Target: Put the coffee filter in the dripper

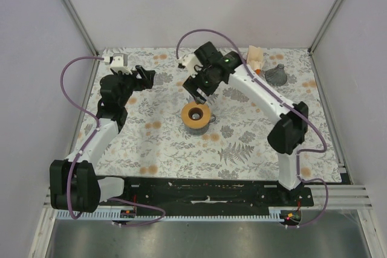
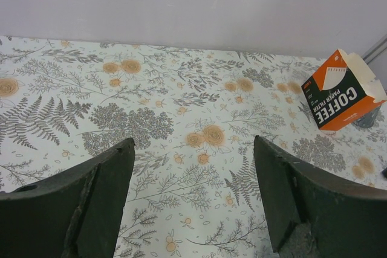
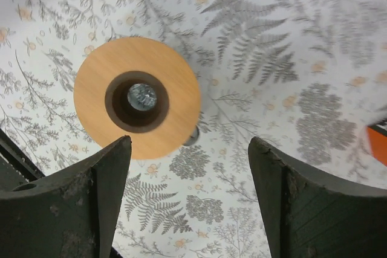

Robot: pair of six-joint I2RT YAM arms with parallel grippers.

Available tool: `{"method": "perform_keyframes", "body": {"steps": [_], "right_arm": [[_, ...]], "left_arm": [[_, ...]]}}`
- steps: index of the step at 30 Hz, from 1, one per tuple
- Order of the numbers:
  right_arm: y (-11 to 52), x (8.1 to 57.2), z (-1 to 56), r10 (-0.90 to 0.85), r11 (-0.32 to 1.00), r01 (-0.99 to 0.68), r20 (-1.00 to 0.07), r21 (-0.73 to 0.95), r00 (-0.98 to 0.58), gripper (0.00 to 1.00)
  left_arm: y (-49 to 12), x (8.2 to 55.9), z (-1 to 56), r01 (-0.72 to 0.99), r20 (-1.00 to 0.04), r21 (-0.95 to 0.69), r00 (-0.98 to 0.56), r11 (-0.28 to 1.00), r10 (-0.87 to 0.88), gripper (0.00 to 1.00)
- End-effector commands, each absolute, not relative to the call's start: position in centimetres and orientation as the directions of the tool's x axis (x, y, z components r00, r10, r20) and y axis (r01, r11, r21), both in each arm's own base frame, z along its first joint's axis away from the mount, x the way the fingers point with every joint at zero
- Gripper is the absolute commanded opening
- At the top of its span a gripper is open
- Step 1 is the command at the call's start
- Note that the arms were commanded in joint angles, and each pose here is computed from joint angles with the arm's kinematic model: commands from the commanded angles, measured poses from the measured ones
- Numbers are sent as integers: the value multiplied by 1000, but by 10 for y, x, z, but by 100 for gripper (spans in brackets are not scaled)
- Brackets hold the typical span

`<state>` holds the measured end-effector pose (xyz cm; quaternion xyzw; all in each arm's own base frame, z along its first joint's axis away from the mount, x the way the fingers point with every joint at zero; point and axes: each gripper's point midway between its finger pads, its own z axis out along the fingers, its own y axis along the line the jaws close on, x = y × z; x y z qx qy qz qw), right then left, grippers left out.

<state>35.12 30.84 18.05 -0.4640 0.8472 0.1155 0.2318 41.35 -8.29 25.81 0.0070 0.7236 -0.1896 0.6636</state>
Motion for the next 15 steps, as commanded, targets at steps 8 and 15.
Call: {"method": "perform_keyframes", "body": {"steps": [8,15], "right_arm": [[134,420,309,-206,930,-366,-827,0,-523,70],[-1,463,295,191,979,150,-856,135,-481,68]], "left_arm": [[-85,411,271,302,-978,-210,-53,930,-204,75],[-86,410,271,306,-977,-212,-53,928,-205,73]]}}
